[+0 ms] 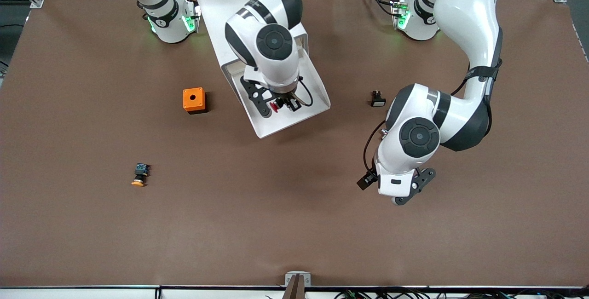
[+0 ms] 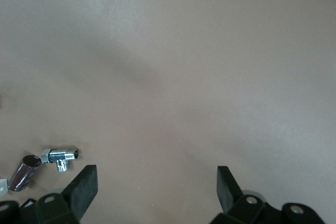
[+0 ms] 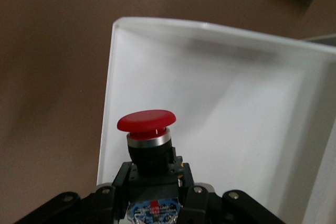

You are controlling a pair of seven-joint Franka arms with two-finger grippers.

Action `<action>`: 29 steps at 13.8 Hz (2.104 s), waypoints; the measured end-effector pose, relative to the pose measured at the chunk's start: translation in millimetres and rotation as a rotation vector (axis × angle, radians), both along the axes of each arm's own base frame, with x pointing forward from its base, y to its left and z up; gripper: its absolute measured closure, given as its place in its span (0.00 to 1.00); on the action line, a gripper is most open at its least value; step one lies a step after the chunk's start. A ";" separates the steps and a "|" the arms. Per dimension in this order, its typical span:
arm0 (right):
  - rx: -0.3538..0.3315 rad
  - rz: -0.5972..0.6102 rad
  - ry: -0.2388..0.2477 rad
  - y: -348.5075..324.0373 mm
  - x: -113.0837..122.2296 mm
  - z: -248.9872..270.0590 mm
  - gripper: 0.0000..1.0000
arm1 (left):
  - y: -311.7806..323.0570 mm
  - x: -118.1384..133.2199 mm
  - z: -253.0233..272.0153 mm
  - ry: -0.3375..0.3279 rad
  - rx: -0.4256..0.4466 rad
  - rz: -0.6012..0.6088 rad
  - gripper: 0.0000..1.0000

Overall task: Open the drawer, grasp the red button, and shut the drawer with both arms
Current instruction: 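Lift the red button out of the drawer with the right gripper, then carry the red button toward the yellow button while the left gripper reaches the drawer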

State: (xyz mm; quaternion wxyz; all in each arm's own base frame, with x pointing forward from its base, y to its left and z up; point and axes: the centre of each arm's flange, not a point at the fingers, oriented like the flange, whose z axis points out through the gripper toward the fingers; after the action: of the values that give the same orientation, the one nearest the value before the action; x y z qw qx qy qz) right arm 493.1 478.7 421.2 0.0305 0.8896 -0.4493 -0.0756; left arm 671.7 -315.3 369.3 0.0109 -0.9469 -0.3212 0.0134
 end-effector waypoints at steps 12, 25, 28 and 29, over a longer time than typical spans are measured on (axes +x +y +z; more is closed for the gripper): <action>0.104 0.294 -0.038 -149.0 70.6 92.7 0.59 | -104.4 -63.0 -44.5 0.058 0.022 -0.091 0.00; 0.107 0.524 -0.058 -265.2 120.1 14.9 0.59 | -181.7 -116.6 -52.4 0.039 -0.011 -0.204 0.00; 0.109 0.583 -0.079 -294.9 126.2 -14.6 0.59 | -203.3 -136.4 -52.0 0.053 -0.029 -0.186 0.00; 0.109 0.600 -0.084 -304.2 127.3 -23.2 0.59 | -211.6 -144.5 -52.0 0.055 -0.030 -0.179 0.00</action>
State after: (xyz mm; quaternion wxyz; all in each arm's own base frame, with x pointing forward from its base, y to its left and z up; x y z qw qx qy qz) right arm 620.4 174.5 398.0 -0.0149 0.9853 -0.1627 -0.0502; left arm 527.2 -526.9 317.3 0.0066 -0.9712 -0.2344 0.0434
